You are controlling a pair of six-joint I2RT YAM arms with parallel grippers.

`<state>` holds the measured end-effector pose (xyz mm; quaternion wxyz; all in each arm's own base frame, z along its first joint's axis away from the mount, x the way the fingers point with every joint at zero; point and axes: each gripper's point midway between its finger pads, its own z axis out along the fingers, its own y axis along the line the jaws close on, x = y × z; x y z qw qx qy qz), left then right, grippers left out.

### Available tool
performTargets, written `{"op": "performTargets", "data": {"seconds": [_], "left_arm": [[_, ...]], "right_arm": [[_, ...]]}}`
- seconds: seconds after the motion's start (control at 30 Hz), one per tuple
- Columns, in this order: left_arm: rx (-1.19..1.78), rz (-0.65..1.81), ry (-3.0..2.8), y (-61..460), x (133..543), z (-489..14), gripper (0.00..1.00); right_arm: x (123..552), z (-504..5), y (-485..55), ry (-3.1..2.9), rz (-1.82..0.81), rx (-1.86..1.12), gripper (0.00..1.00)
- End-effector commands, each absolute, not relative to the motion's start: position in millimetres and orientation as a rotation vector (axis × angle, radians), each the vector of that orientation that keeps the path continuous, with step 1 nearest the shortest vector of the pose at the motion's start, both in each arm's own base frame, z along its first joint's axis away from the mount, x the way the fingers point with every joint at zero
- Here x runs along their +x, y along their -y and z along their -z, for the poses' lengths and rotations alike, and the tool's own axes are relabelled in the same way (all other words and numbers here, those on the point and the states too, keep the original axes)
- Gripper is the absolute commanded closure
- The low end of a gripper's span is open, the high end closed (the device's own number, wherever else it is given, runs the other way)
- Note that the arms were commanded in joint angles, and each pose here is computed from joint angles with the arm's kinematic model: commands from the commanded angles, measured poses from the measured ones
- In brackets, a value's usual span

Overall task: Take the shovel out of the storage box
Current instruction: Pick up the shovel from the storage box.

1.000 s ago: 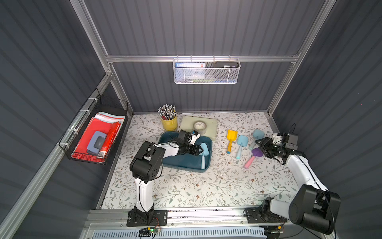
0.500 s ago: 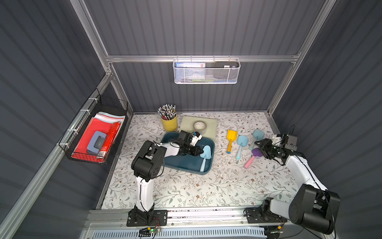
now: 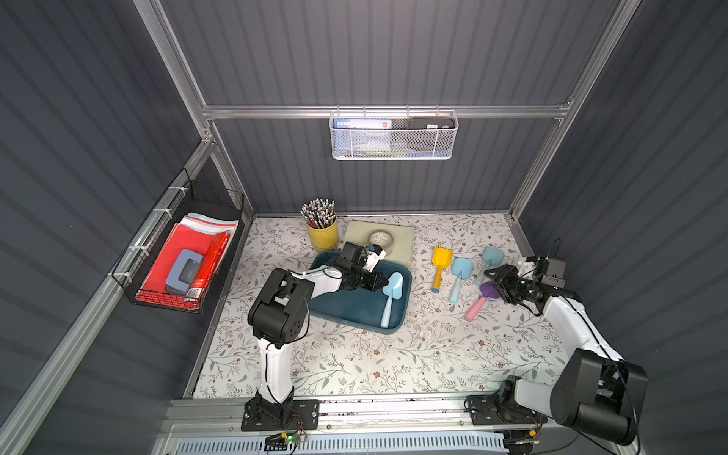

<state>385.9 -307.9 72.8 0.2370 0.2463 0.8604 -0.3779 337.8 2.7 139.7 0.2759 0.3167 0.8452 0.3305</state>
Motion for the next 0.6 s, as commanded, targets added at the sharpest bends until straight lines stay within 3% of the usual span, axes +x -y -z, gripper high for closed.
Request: {"op": "performTargets", "data": {"seconds": [0.0,0.17,0.33,0.57], "left_arm": [[0.602,0.929,-2.275,300,412,-139,1.0],[0.519,0.869,-2.142,295,432,-229,1.0],[0.461,0.934,-1.947,302,445,-323,0.99],[0.442,0.985,-1.893,315,463,-337,1.0]], "right_arm": [[339,-143,-10,-2.264,-0.931,0.806,0.45],[344,-164,-29,-2.21,-1.023,0.691,0.45],[351,-194,-80,-2.173,-1.15,0.448,0.44],[341,-249,-166,-2.02,-1.384,0.075,0.44]]}}
